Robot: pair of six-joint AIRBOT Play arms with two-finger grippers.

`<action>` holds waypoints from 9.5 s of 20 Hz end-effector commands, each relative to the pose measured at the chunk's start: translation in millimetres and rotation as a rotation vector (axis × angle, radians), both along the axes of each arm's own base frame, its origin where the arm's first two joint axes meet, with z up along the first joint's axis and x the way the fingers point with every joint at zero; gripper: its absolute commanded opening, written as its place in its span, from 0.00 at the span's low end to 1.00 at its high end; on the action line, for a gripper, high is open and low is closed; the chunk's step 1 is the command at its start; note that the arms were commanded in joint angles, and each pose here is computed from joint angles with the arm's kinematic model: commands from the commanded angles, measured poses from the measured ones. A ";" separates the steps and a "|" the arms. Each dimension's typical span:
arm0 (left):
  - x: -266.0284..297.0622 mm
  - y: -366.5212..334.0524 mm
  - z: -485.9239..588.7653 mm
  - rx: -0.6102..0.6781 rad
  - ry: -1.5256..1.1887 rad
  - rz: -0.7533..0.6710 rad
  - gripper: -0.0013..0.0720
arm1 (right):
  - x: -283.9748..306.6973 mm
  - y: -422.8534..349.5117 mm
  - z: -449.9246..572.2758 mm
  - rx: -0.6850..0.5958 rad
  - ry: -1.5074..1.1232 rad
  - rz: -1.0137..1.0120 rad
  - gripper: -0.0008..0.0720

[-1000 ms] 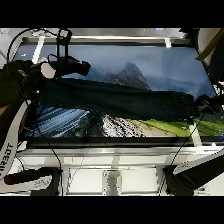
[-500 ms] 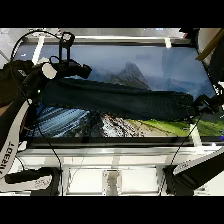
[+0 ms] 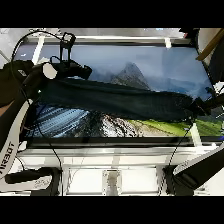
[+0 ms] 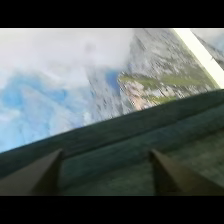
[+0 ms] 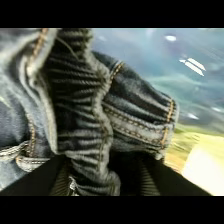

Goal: Fold the clothes and pants, and hang the long-sleeved shirts on hangers.

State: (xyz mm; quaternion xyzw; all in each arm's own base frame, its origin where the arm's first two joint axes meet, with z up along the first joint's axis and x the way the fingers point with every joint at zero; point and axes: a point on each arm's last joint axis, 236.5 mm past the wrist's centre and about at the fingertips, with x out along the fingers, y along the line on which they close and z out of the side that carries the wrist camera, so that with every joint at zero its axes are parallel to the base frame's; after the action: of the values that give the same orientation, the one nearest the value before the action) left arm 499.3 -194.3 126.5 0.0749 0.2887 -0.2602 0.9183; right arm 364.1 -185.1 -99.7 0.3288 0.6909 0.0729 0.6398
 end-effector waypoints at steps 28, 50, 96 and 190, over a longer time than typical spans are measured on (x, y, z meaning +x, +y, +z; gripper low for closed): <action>-2.4 69.6 18.3 -0.290 0.177 0.225 0.04 | 129.8 527.5 165.7 0.152 -0.711 0.548 0.05; -15.7 34.4 -10.5 -0.174 0.219 0.095 0.84 | 72.4 241.7 120.1 0.036 -0.216 0.239 0.98; -19.5 62.8 -18.9 -0.127 0.263 0.165 0.94 | 85.6 324.5 5.4 0.164 -0.267 0.323 0.95; -100.3 184.3 36.3 0.166 0.271 0.364 0.04 | 126.3 0.0 159.8 -0.496 -0.319 -0.253 0.06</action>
State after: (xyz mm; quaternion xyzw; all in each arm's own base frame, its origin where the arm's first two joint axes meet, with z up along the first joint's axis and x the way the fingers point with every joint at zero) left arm 398.9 -10.4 162.9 0.0612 0.4382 -0.0738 0.8938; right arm 550.1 -60.8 46.3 0.2556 0.5189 0.0334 0.8150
